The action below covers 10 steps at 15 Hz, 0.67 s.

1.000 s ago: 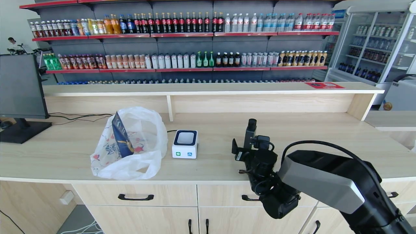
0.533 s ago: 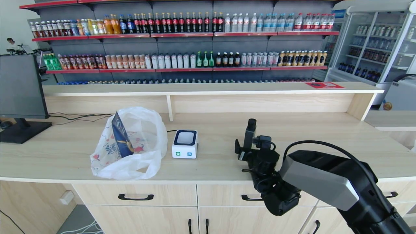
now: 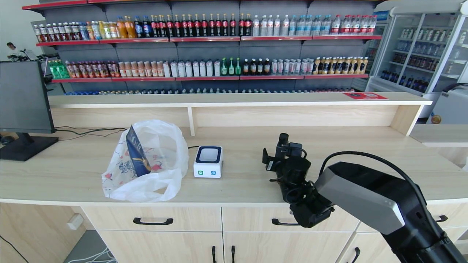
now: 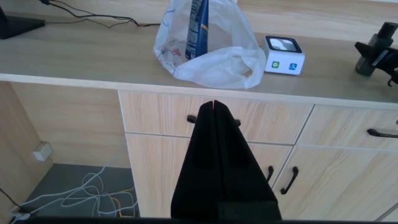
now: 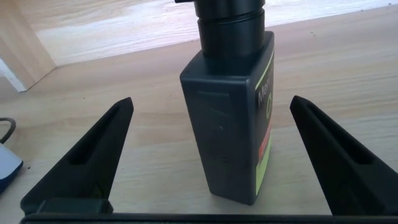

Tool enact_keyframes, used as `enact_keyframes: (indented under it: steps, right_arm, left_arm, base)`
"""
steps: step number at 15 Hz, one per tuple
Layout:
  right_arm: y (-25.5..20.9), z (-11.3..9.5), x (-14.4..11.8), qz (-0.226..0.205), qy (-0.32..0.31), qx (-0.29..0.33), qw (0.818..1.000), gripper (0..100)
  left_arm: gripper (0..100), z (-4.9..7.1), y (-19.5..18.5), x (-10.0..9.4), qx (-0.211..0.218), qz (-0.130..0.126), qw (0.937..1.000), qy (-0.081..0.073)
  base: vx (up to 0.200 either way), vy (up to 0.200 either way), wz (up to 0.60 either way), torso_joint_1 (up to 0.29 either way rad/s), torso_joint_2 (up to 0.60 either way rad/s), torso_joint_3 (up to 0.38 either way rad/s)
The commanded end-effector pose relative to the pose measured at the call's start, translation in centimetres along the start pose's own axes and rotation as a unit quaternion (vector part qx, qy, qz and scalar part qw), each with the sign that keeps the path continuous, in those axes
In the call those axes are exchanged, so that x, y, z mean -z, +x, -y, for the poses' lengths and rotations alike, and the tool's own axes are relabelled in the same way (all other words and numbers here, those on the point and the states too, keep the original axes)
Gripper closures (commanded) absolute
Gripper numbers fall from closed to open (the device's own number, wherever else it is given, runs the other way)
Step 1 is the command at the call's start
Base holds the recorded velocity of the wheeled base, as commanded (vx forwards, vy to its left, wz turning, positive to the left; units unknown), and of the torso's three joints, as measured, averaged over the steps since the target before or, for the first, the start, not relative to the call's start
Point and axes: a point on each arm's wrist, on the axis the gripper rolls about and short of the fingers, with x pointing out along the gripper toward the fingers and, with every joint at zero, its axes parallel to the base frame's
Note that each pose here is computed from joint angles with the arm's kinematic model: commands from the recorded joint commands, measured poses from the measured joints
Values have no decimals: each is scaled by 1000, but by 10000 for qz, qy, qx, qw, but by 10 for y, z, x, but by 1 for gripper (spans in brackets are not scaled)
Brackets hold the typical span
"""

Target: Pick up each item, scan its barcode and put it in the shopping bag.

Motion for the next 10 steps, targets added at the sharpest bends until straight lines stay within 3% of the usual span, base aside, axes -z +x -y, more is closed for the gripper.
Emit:
enact_keyframes:
  steps: [1, 10]
  right_arm:
    - [1, 0, -1, 27, 7, 2, 10000, 0]
    - [11, 15, 5, -73, -40, 179, 9998, 0]
  left_arm:
    - [100, 0, 0, 0, 2, 0, 10000, -2]
    - [100, 0, 0, 0, 2, 0, 10000, -9]
  base:
    - [0, 0, 0, 0, 0, 0]
    - [0, 0, 0, 0, 0, 0]
